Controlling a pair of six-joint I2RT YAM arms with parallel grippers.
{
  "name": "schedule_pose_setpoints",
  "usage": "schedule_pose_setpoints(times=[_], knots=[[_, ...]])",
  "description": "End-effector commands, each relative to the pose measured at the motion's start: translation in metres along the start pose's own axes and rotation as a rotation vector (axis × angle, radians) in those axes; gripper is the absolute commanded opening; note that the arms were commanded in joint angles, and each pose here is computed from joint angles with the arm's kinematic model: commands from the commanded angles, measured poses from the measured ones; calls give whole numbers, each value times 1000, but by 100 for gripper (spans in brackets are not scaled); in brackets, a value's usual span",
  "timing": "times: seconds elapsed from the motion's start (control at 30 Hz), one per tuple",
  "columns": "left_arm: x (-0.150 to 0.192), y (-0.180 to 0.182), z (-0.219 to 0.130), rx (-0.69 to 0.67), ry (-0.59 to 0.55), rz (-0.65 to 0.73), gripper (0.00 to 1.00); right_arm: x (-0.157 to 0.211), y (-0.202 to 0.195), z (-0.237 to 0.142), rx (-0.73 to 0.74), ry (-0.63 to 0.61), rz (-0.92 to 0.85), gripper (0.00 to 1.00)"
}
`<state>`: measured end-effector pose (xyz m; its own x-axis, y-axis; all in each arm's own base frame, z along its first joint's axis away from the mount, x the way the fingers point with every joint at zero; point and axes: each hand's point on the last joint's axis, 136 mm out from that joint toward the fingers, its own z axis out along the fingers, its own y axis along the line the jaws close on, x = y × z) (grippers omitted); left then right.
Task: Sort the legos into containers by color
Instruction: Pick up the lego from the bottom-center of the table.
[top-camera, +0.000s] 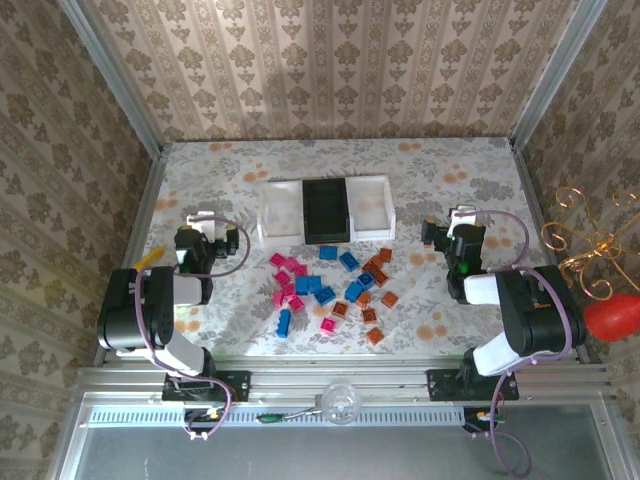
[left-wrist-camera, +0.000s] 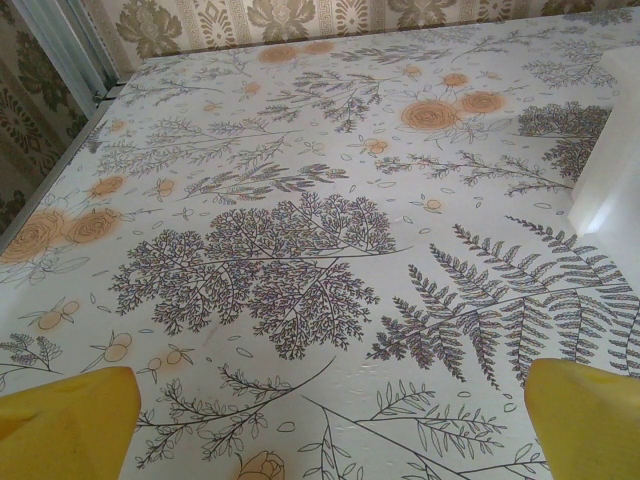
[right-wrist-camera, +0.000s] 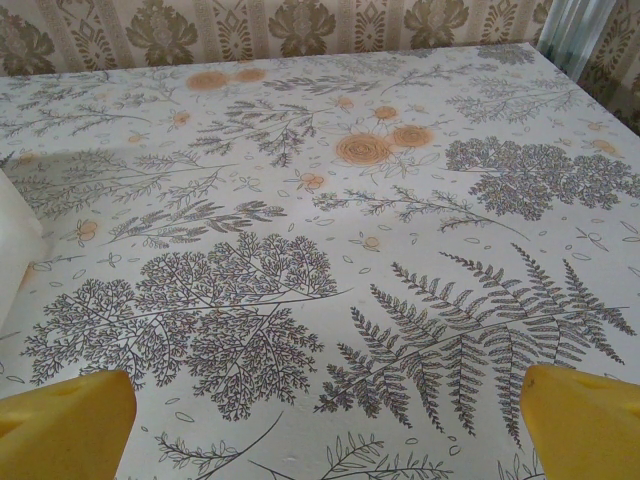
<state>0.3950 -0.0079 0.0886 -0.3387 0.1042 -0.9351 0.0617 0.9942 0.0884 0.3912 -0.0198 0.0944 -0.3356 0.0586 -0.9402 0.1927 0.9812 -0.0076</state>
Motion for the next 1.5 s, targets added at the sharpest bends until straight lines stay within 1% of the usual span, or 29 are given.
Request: schedule_pose_setpoints(times=[0.0, 0.33, 0.4, 0.53, 0.63, 0.67, 0.7, 0.77, 0.83, 0.87, 0.9, 0.93, 0.97, 1.0, 1.03, 1.07, 1.1, 1.13, 1.17, 1.23, 1.33, 1.4, 1.47], knots=[[-9, 0, 3, -1, -21, 21, 100, -7, -4, 2, 29, -20, -9, 100], [-9, 6, 2, -21, -20, 4, 100, -7, -4, 3, 11, -15, 3, 100], [-12, 15, -3, -78, -33, -16, 100, -9, -6, 1, 10, -20, 11, 100], [-32, 28, -24, -176, -55, -24, 100, -18, -7, -1, 12, 10, 9, 100], [-52, 26, -36, -189, -76, -10, 100, -27, -15, -1, 73, 98, 26, 100], [-61, 25, -41, -188, -101, -26, 100, -28, -16, -1, 83, 125, 33, 100], [-71, 25, -46, -186, -135, -49, 100, -27, -17, -1, 103, 144, 34, 100], [-88, 31, -55, -207, -198, -108, 100, -44, -19, -10, 142, 101, 29, 100], [-99, 53, -64, -323, -237, -229, 100, -54, -29, -16, 243, 75, 44, 100], [-101, 68, -70, -403, -248, -313, 100, -60, -39, -20, 318, 65, 81, 100], [-101, 79, -75, -462, -248, -402, 100, -63, -48, -22, 379, 76, 138, 100], [-99, 85, -79, -485, -246, -469, 100, -63, -50, -23, 398, 97, 175, 100], [-97, 89, -82, -475, -247, -550, 100, -61, -51, -23, 405, 130, 221, 100], [-91, 90, -84, -449, -239, -644, 100, -59, -55, -28, 449, 166, 302, 100], [-77, 93, -87, -457, -222, -758, 100, -54, -60, -35, 503, 205, 377, 100], [-67, 97, -92, -453, -238, -863, 100, -50, -62, -39, 519, 255, 417, 100], [-65, 97, -92, -388, -260, -928, 100, -48, -54, -34, 464, 287, 422, 100], [-66, 95, -91, -315, -283, -965, 100, -48, -44, -29, 393, 301, 435, 100], [-68, 94, -90, -272, -294, -994, 100, -48, -40, -27, 363, 294, 451, 100], [-70, 90, -86, -213, -271, -1039, 100, -50, -32, -26, 309, 259, 505, 100], [-88, 77, -81, -115, -240, -965, 100, -60, -12, -28, 180, 235, 488, 100], [-95, 70, -79, -62, -241, -956, 100, -64, 2, -32, 121, 258, 447, 100], [-100, 66, -81, -30, -261, -968, 100, -60, 20, -36, 48, 302, 418, 100]])
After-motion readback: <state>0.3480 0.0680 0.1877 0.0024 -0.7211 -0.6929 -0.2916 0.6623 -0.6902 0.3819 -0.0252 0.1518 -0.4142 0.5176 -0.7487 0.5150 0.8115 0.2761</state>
